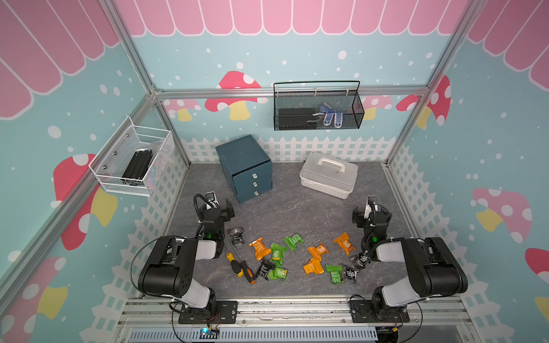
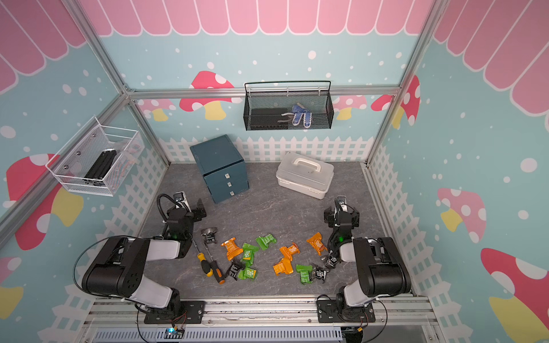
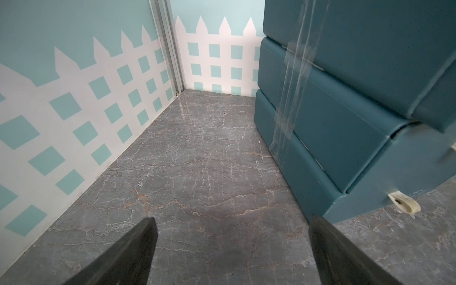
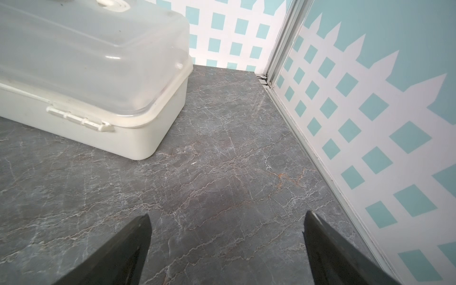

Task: Place the cookies into the drawer by color
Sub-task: Move the storage box to the center of the board.

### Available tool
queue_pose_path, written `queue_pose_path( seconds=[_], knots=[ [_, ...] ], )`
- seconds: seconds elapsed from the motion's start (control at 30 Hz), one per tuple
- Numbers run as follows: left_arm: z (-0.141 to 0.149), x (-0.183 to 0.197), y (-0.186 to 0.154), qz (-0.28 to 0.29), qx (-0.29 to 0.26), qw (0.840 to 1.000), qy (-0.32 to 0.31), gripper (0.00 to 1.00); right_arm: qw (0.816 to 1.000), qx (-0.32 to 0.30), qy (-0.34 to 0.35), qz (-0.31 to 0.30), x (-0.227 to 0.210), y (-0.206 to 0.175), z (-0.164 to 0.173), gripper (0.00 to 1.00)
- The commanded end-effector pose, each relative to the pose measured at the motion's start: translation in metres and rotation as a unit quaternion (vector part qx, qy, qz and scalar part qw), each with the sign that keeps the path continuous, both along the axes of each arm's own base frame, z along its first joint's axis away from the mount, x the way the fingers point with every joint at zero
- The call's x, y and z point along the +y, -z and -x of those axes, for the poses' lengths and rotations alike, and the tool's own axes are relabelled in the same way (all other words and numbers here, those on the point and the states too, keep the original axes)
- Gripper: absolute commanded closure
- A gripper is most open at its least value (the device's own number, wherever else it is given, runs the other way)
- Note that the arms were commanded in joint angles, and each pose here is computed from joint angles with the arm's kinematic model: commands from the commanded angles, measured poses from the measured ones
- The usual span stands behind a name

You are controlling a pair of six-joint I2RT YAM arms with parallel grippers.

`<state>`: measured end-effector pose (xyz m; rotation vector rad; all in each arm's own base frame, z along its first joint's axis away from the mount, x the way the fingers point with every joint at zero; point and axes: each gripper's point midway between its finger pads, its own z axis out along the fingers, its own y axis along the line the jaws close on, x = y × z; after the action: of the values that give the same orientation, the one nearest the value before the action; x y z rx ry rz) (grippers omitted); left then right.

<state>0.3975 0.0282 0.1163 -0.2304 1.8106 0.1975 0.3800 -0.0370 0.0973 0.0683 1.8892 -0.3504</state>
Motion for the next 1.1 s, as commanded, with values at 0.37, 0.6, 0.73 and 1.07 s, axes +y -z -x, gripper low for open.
queue_pose_path(
  seconds=[0.37, 0.6, 0.73, 1.07],
  knots=[
    [0.001, 0.004, -0.003, -0.001, -0.004, 1.0, -0.009, 0.01, 1.0, -0.014, 0.005, -0.006, -0.001, -0.005, -0.001, 0.01],
    [0.007, 0.003, -0.015, -0.003, -0.013, 1.0, -0.003, 0.01, 1.0, -0.02, 0.015, -0.008, -0.004, -0.032, 0.005, 0.01],
    [0.01, -0.005, -0.031, -0.003, 0.0, 1.0, 0.016, 0.01, 0.999, -0.015, -0.038, -0.026, 0.014, -0.058, 0.005, 0.01],
    [0.014, -0.003, -0.104, 0.1, -0.057, 0.993, -0.031, 0.01, 0.963, -0.165, -0.148, -0.153, 0.058, -0.163, 0.013, 0.01]
  ],
)
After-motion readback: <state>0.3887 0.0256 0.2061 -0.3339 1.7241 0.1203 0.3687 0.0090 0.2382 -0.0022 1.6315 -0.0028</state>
